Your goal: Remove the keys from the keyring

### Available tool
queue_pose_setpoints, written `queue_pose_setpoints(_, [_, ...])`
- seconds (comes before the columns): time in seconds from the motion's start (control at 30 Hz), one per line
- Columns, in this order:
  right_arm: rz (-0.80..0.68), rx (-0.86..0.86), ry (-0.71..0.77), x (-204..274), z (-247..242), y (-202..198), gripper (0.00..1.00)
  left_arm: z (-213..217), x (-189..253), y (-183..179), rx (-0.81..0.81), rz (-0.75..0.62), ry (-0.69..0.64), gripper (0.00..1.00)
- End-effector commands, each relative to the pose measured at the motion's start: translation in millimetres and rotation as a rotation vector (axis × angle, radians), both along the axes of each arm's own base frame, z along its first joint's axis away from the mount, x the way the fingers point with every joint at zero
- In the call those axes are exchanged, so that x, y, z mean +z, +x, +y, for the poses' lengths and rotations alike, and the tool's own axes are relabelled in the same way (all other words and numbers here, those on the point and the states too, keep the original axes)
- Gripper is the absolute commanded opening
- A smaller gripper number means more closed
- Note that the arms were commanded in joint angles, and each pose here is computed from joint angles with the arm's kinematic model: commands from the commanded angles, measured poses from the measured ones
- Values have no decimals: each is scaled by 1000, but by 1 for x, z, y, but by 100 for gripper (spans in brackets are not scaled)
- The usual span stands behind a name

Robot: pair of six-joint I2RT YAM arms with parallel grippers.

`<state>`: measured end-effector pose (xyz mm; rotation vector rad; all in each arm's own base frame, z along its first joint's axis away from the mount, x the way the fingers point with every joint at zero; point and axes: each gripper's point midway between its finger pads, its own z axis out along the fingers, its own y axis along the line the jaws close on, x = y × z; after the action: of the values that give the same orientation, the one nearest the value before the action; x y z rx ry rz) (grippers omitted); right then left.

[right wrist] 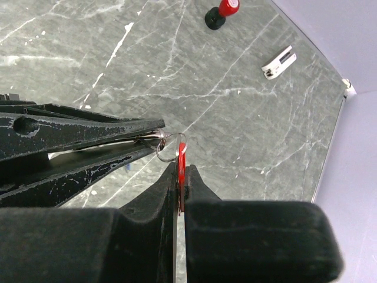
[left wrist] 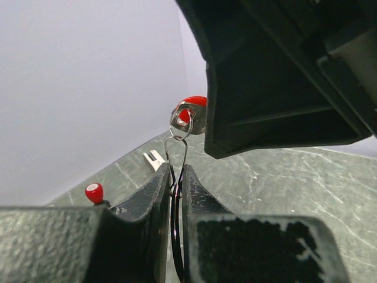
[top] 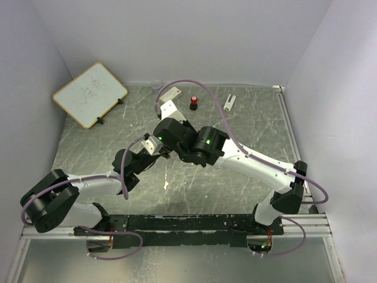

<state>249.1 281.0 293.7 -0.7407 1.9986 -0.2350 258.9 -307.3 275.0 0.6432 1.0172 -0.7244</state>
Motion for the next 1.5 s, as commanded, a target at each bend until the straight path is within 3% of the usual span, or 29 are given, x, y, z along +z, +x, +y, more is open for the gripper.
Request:
queue_pose_setpoints(0.0, [-48,-15,0,24,-2,6,0,4,-39,4,55,40,141,7])
queue_pose_setpoints(0.53, [-74,-34,-89,36,1,15,0,2,-50,-4,75,2,236,7])
queue_pose_setpoints(0.87, [-44,-2,-95,35,-7,11,12,3,-49,-19,31,-34,254,7])
queue_pose_setpoints(1.47, [78,96,-86,-1,0,14,9,1,-30,-41,-61,-96,228,7])
